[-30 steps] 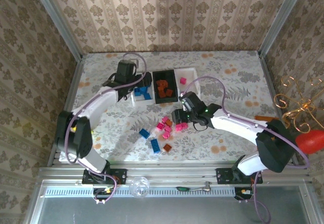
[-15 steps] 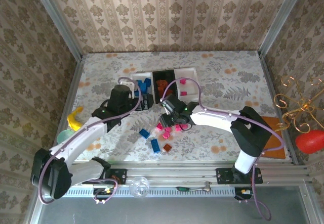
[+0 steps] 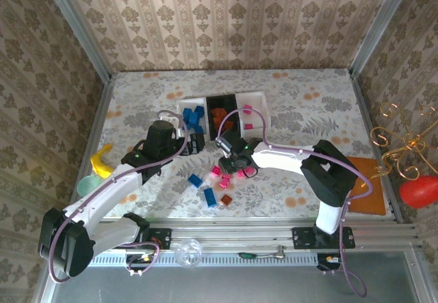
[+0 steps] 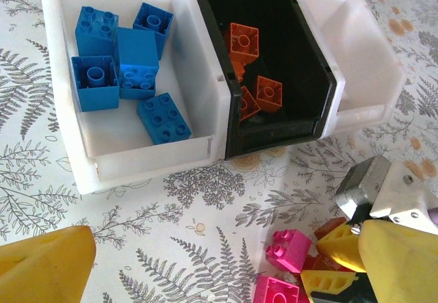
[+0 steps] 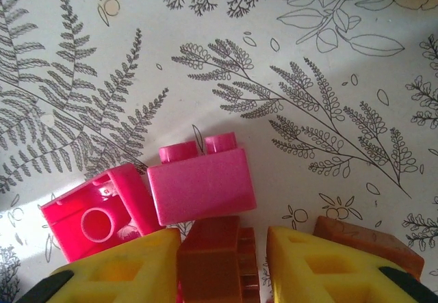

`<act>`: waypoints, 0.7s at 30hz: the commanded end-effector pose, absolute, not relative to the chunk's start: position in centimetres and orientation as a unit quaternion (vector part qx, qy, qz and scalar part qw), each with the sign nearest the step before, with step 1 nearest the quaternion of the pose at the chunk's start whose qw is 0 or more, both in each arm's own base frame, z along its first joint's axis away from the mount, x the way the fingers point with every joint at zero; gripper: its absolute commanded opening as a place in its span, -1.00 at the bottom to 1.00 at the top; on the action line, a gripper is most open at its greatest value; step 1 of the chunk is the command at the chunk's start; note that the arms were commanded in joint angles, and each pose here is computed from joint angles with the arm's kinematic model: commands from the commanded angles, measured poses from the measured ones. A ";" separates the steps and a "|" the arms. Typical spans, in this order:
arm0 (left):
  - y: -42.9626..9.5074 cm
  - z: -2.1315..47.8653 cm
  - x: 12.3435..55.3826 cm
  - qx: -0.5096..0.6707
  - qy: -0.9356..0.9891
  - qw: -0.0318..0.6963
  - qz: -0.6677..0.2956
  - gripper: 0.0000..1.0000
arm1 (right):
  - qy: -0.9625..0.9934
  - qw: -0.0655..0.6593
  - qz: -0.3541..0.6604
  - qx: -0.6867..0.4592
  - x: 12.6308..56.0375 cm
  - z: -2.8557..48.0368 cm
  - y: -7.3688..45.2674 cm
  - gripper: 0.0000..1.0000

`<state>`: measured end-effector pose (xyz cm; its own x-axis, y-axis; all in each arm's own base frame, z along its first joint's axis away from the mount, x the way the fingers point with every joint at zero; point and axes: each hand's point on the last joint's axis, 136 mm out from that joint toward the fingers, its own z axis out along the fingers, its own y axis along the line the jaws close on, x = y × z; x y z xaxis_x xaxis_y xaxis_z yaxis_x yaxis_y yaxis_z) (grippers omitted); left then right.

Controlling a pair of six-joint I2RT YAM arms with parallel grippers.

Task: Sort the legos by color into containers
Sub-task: Pick up the lego from the center of the table.

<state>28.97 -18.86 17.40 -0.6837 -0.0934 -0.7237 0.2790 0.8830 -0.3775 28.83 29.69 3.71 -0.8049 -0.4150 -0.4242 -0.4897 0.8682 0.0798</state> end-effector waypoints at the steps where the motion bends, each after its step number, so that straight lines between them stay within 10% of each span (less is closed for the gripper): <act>1: -18.5 17.5 28.8 0.044 0.887 0.397 -0.234 1.00 | 0.948 0.188 0.069 -0.247 28.7 2.6 29.3 -0.20; 21: -18.0 16.8 28.7 0.041 0.891 0.392 -0.223 1.00 | 0.938 0.236 0.101 -0.234 29.5 7.4 28.9 -0.49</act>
